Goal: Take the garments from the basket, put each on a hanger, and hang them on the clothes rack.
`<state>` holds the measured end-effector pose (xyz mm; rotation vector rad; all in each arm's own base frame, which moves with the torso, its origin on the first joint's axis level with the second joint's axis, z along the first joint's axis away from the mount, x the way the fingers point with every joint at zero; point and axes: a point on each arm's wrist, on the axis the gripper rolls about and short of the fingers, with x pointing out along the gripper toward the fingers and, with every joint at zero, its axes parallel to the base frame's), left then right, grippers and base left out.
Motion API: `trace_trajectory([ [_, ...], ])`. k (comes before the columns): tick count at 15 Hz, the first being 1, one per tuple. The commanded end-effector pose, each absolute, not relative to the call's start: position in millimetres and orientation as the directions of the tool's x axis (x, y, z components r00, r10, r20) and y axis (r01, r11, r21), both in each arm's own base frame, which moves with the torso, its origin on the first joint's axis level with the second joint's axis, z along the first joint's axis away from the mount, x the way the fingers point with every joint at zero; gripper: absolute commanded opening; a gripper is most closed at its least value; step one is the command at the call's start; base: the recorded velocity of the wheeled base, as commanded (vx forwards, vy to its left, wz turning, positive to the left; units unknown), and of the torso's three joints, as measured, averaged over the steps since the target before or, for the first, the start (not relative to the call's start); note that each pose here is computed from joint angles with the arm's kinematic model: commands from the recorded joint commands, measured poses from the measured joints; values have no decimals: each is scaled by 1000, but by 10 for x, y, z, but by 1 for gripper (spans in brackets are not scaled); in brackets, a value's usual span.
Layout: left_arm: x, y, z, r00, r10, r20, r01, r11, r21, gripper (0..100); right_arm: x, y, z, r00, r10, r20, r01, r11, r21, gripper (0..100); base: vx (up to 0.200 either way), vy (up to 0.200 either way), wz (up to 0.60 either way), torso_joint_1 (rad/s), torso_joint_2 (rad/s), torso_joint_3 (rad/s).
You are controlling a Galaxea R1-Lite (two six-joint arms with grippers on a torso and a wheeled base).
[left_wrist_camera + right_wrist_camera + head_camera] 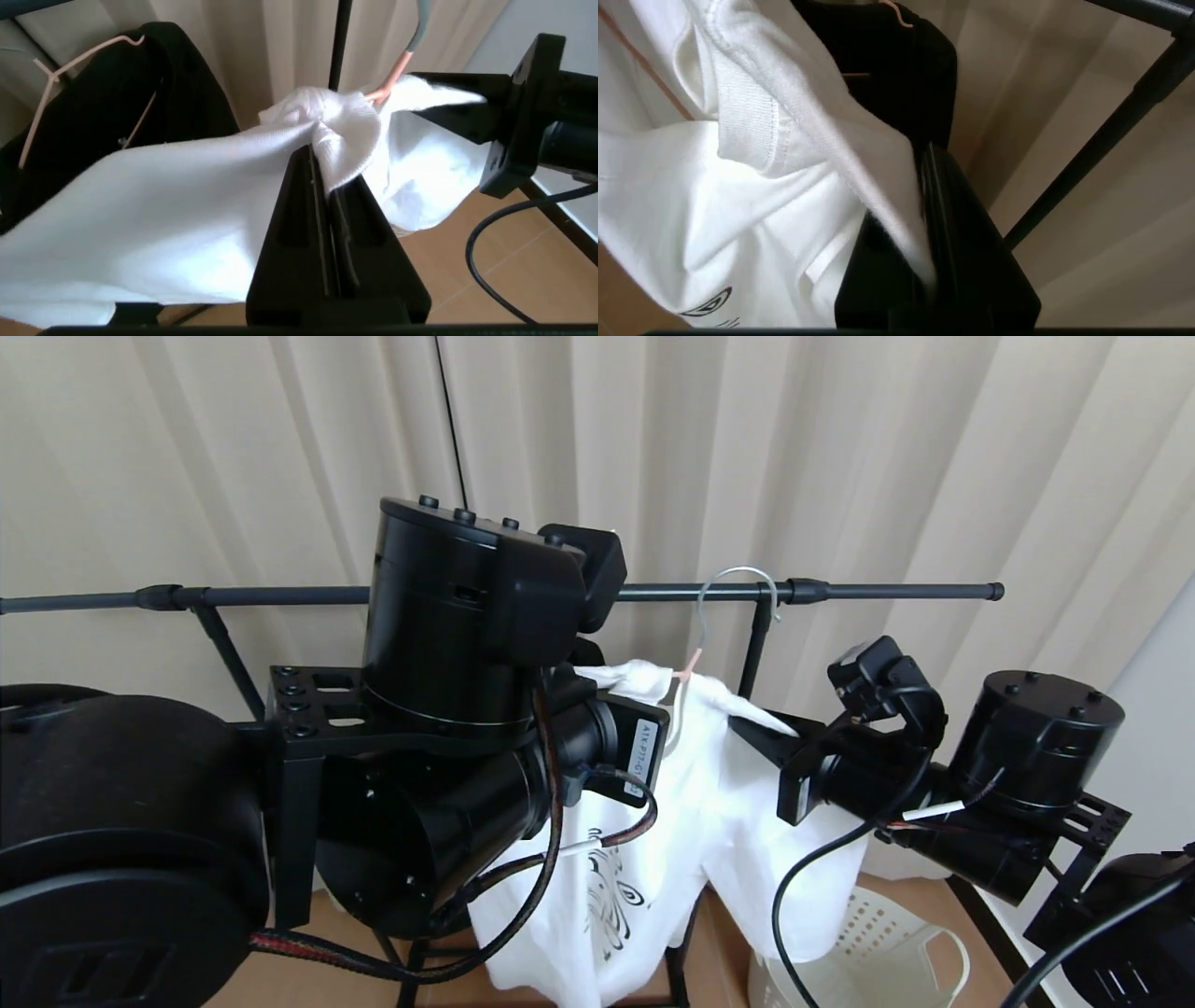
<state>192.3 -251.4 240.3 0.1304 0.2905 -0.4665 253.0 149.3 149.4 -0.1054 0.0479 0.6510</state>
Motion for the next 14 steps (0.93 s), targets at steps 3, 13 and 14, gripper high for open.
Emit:
trace_trajectory([
  [3,1938,-2533,2379,853,-419,-311,458,887,61,100,2506,1453,1565,797,601,-55,-604,793,-85,0,0,0,0,0,0,0],
  [13,1684,-2315,2544,848,-456,-269,484,874,45,100,2662,1230,1567,842,537,-52,-539,837,-90,0,0,0,0,0,0,0],
  [14,1671,-2220,2561,856,-446,-264,472,881,42,100,2685,1164,1576,840,540,-48,-542,836,-91,0,0,0,0,0,0,0],
])
